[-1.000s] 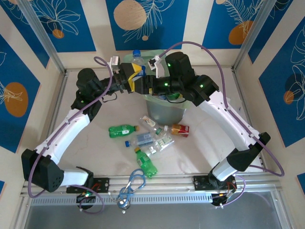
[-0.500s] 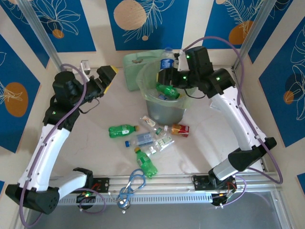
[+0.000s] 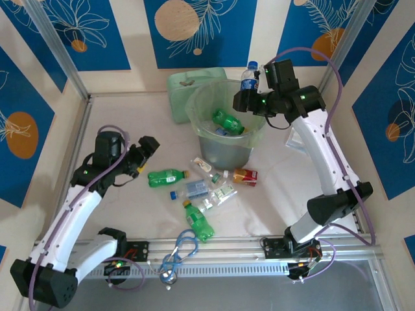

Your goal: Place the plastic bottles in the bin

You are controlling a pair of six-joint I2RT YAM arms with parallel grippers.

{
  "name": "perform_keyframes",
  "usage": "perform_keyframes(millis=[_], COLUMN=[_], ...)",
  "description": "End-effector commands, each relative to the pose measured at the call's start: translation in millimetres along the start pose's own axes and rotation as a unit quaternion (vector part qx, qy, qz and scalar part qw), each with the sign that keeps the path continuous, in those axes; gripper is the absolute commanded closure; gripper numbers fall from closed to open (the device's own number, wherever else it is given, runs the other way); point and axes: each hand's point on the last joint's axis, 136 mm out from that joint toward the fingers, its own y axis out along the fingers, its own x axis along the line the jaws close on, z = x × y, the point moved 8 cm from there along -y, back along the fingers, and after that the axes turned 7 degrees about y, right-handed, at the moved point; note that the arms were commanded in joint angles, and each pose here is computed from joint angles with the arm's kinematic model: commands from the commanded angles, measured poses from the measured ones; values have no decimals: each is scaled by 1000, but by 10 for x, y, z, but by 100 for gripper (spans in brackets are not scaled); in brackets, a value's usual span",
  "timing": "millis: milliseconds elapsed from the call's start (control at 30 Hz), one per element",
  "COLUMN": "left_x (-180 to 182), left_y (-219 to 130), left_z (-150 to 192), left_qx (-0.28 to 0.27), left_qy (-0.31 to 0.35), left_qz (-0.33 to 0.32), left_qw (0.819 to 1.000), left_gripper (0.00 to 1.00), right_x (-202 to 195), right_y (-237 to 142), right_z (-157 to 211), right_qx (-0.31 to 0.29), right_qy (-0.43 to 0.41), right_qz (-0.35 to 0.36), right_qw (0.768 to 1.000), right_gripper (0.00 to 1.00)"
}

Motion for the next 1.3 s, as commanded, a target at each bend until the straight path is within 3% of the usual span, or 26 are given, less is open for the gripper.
perform_keyframes(millis=[0, 167, 667, 967, 1267], left_x=[144, 285, 674, 718, 791], left_y=[64, 152, 526, 851, 1018], left_z=[122, 236, 494, 393, 268], left_qx=[15, 21, 13, -3, -32], left_qy=[-52, -66, -170, -196, -201], left_qz=[-11, -49, -134, -170, -218], left_qw=[998, 996, 976, 966, 954], left_gripper=[8, 7, 0, 0, 0], right_x=[-27, -46, 438, 604, 643], right_y=[-60, -165, -680, -589, -551], right_z=[-38, -61, 358, 656, 719], right_qx=[-11, -23, -37, -3, 7], right_qy=[-10, -6, -43, -61, -65], right_qz=[15, 17, -97, -102, -102], right_qw=[1000, 1000, 994, 993, 993], right_gripper=[22, 11, 9, 8, 8])
